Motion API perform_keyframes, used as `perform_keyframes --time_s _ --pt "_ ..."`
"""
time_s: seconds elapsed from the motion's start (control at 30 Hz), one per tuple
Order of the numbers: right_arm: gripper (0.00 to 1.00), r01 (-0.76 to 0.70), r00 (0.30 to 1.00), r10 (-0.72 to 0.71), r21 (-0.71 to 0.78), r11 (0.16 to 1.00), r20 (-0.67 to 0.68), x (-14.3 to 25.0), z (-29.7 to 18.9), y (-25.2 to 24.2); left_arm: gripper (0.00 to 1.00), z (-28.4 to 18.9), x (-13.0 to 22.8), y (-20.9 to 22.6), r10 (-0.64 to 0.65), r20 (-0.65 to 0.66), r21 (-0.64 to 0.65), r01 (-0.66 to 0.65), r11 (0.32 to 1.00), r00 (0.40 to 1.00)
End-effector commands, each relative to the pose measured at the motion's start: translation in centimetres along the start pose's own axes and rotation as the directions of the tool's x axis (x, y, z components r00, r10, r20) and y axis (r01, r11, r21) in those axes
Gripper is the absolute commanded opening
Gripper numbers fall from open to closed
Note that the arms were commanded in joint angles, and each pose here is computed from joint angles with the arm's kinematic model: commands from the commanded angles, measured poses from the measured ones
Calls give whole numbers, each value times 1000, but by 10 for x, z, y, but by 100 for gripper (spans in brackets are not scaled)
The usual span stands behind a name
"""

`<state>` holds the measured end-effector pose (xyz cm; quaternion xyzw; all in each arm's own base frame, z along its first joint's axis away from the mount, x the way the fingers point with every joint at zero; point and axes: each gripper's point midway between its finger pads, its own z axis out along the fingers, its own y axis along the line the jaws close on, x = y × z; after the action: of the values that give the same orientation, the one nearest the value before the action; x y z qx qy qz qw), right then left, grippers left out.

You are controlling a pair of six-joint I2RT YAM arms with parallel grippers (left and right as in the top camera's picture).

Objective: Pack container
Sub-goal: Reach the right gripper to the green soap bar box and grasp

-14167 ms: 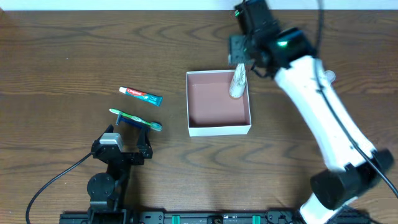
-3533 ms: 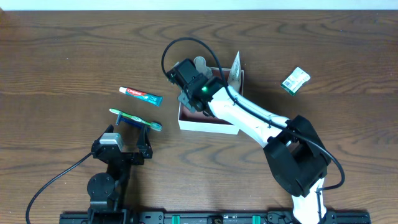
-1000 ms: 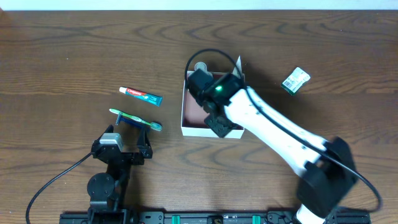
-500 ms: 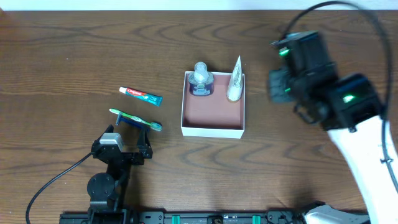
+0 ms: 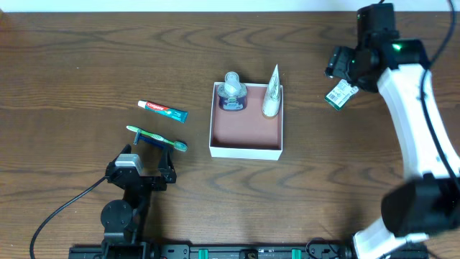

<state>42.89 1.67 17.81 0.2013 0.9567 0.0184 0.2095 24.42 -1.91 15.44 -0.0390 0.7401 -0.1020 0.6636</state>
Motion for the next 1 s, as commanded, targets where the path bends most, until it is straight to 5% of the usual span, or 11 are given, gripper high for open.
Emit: perform_keyframes --time_s 0.0,0.73,0.97 --pt "84 -118 990 121 51 992 -70 4 42 -13 98 1 15 2 -6 -47 -2 6 1000 999" --pt "91 -213 938 253 182 960 -236 38 169 -44 98 1 15 2 -6 -47 -2 6 1000 999" --pt "74 -210 935 254 191 959 -248 42 177 -46 98 1 15 2 -6 -47 -2 6 1000 999"
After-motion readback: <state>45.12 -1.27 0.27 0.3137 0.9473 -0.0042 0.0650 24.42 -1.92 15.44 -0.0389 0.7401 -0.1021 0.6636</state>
